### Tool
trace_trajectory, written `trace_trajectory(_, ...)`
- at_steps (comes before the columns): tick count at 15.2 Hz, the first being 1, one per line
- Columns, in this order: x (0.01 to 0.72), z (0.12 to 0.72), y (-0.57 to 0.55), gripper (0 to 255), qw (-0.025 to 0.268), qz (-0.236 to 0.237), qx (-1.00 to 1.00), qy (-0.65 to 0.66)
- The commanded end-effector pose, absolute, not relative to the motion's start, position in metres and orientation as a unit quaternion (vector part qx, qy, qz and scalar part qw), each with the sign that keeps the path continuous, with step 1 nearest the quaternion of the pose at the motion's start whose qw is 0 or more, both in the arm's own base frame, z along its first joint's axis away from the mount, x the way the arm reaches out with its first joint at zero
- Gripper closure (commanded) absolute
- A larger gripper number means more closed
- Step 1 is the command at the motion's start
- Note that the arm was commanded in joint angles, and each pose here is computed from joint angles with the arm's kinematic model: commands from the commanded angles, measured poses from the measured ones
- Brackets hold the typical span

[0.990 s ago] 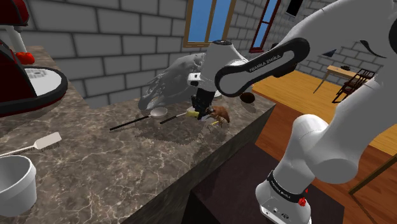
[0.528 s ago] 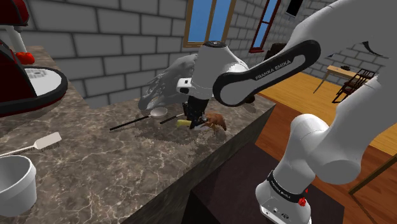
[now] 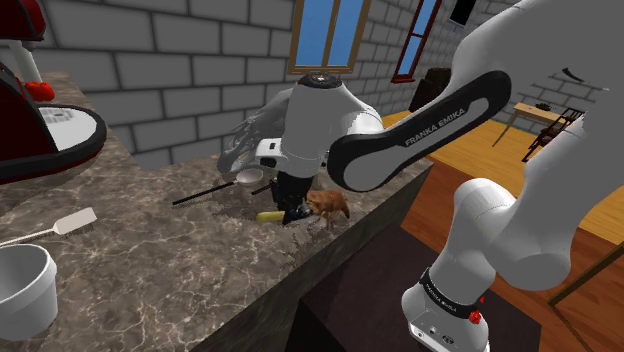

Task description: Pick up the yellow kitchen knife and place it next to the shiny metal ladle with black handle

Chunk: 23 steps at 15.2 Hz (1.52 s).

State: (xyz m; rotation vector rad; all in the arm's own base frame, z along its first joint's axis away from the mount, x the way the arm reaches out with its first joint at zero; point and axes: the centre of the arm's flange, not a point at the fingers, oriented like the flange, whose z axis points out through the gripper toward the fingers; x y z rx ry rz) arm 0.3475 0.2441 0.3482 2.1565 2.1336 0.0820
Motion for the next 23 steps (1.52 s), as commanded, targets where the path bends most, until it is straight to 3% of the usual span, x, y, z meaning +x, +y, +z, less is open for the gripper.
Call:
trace_trajectory(1, 0.346, 0.337, 0.245, 255, 0.053, 0.027, 0.71, 0.701)
trace_trajectory(17, 0.346, 0.253, 0.245, 255, 0.053, 0.027, 0.71, 0.701)
trace_trajectory(23, 0.346, 0.251, 0.245, 255, 0.053, 0.027, 0.71, 0.701)
